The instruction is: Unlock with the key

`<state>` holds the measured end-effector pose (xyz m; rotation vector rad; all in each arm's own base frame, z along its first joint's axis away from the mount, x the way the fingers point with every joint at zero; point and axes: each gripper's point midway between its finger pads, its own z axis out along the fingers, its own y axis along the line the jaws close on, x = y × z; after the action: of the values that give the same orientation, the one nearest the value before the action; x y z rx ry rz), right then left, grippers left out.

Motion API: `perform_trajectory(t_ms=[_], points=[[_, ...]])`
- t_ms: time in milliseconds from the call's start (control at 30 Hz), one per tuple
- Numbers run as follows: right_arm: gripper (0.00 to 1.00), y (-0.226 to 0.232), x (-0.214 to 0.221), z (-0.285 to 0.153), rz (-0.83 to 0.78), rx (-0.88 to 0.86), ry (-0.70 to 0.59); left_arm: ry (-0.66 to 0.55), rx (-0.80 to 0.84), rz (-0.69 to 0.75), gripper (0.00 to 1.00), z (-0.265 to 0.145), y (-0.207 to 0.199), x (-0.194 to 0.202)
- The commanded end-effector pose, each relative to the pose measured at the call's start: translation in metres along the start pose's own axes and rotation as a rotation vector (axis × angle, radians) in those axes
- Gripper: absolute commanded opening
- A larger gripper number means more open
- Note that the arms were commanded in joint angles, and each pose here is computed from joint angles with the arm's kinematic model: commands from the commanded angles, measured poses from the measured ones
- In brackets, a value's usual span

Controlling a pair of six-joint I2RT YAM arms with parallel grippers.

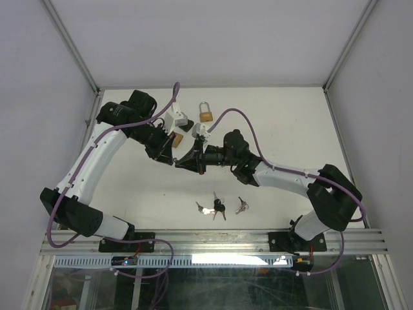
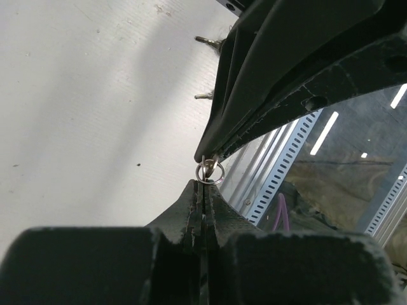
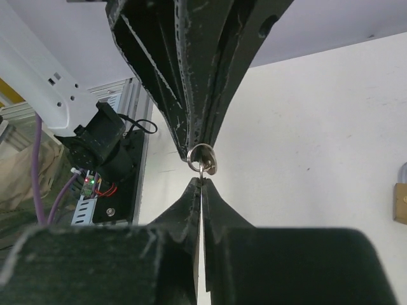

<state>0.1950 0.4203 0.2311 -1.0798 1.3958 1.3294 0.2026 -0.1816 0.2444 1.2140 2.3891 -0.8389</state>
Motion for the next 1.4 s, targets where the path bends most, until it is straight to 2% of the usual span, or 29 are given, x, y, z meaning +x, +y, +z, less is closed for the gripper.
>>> perform_trajectory(t_ms=[0,300,467,600,733,867,1000,1167,1233,1367], points=[[0.00,0.014,-0.032,-0.002,-0.050,-0.064,-0.059,-0.041,-0.001,0.069,0.00,-0.008,-0.007,-0.007],[0.00,0.004,-0.047,-0.036,0.032,-0.028,-0.111,0.020,-0.025,0.102,0.00,0.004,0.004,0.015],[0.00,-0.001,-0.033,-0.044,0.057,-0.016,-0.071,0.004,-0.010,0.144,0.00,0.000,-0.001,0.012],[0.00,0.006,-0.024,-0.043,0.059,-0.048,-0.029,0.022,-0.011,0.110,0.00,0.003,0.001,0.013],[0.16,0.018,-0.024,-0.030,0.029,-0.076,-0.014,0.003,0.006,0.107,0.00,0.002,-0.003,0.009],[0.30,0.019,-0.030,-0.020,0.007,-0.072,-0.059,0.007,-0.023,0.128,0.00,-0.001,0.001,0.007],[0.33,0.021,-0.039,-0.008,0.013,-0.110,-0.095,-0.028,-0.010,0.184,0.00,-0.007,-0.006,-0.002],[0.43,0.026,-0.049,0.001,0.014,-0.166,-0.136,-0.052,-0.012,0.227,0.00,-0.012,-0.012,-0.011],[0.44,0.027,-0.051,0.002,0.010,-0.176,-0.137,-0.053,-0.009,0.230,0.00,-0.012,-0.013,-0.010],[0.38,0.027,-0.048,0.003,0.012,-0.185,-0.128,-0.051,-0.007,0.237,0.00,-0.012,-0.014,-0.009]])
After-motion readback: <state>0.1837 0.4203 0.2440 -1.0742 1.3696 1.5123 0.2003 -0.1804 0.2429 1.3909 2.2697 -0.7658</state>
